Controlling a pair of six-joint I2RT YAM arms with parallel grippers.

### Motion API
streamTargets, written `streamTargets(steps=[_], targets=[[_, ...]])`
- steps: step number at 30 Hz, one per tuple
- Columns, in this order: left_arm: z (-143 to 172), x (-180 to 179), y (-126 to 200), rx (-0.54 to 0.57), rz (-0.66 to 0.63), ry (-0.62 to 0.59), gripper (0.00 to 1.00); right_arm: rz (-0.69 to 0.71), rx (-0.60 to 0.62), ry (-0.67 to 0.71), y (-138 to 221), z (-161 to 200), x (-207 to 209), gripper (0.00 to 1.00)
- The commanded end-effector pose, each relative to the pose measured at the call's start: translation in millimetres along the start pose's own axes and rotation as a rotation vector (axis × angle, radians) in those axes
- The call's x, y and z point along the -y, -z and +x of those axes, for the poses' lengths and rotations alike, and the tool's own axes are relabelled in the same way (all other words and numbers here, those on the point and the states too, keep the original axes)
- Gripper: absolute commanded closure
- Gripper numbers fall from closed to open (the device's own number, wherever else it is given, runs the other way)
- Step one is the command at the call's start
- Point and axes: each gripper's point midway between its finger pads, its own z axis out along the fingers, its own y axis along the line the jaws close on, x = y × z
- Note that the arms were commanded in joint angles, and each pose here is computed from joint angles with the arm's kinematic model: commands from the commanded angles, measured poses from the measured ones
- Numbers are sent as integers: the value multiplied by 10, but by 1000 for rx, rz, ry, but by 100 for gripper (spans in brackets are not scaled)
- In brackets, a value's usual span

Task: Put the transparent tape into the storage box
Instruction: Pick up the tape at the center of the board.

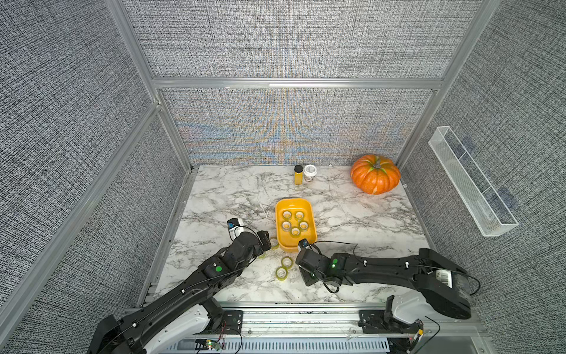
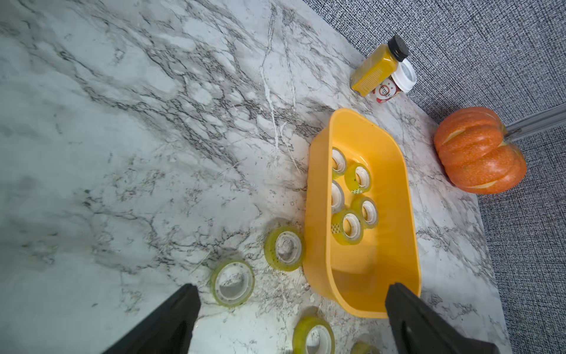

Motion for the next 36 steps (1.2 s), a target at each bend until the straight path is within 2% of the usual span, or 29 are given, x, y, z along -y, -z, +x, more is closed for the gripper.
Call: streamTargets(steps=[1,5,10,13,16,21,25,30,36], targets=[[-21,-64,34,12,-23,3,0,31,-2,23,-82,0,23,54],[-37,-51,50,17,-16,5,0,54,-21,30,-161,51,53,60],[-13,-81,53,7,-25,-2,0,93,-24,15,-89,126,189,85],[-33,-110,82,20,-30,3,0,99,9,-4,86,98,272,94],[-50,-125,106,37,-18,19,0,54,70,-8,335,-22,256,97],[5,-115,76,24,6,26,0,-12,213,-19,785,-416,213,98],[39,-112,56,7,5,21,0,-56,327,-10,1078,-931,136,95],[74,-35,73,-22,43,26,0,-61,319,10,907,-1388,146,95],[140,22,98,-62,82,26,0,-92,253,-9,392,-1783,63,97]])
